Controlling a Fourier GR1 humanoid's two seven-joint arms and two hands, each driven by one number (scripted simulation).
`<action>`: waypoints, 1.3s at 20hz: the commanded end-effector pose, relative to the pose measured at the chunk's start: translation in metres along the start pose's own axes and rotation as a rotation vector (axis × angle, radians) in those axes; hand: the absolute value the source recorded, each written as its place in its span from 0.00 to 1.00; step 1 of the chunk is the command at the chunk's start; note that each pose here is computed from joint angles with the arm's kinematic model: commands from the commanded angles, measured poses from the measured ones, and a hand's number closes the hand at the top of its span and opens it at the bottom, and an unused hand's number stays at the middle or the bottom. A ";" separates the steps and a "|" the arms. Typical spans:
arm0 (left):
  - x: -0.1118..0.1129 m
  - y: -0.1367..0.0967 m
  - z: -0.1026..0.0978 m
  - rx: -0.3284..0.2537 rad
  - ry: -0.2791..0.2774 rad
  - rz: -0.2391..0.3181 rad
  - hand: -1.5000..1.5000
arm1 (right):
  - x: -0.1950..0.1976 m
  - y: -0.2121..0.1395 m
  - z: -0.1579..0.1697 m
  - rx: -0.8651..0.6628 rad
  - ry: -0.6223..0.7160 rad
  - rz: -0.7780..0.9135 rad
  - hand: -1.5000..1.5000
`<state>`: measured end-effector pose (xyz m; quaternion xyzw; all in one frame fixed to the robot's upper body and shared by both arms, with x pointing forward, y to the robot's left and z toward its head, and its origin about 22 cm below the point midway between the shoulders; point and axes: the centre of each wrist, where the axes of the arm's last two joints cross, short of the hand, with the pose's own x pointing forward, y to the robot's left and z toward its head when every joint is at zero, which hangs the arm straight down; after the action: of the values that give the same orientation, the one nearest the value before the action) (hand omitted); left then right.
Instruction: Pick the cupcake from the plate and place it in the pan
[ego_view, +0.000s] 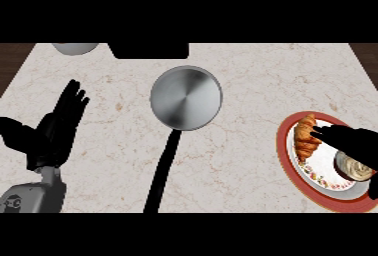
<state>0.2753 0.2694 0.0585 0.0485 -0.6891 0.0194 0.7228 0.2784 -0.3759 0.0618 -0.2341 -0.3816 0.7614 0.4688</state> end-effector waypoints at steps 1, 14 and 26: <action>-0.007 -0.016 -0.002 -0.008 -0.001 -0.004 0.50 | 0.005 0.001 -0.030 0.032 0.002 -0.010 0.00; 0.009 0.017 -0.008 0.003 -0.012 0.021 0.50 | 0.001 0.019 -0.047 -0.039 -0.137 -0.010 1.00; 0.003 -0.009 -0.006 -0.060 -0.004 -0.012 0.50 | 0.162 -0.061 -0.134 -0.349 0.147 -0.359 1.00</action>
<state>0.2813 0.2624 0.0601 0.0307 -0.6895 0.0016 0.7237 0.3286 -0.2275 0.0227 -0.2726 -0.4965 0.6213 0.5415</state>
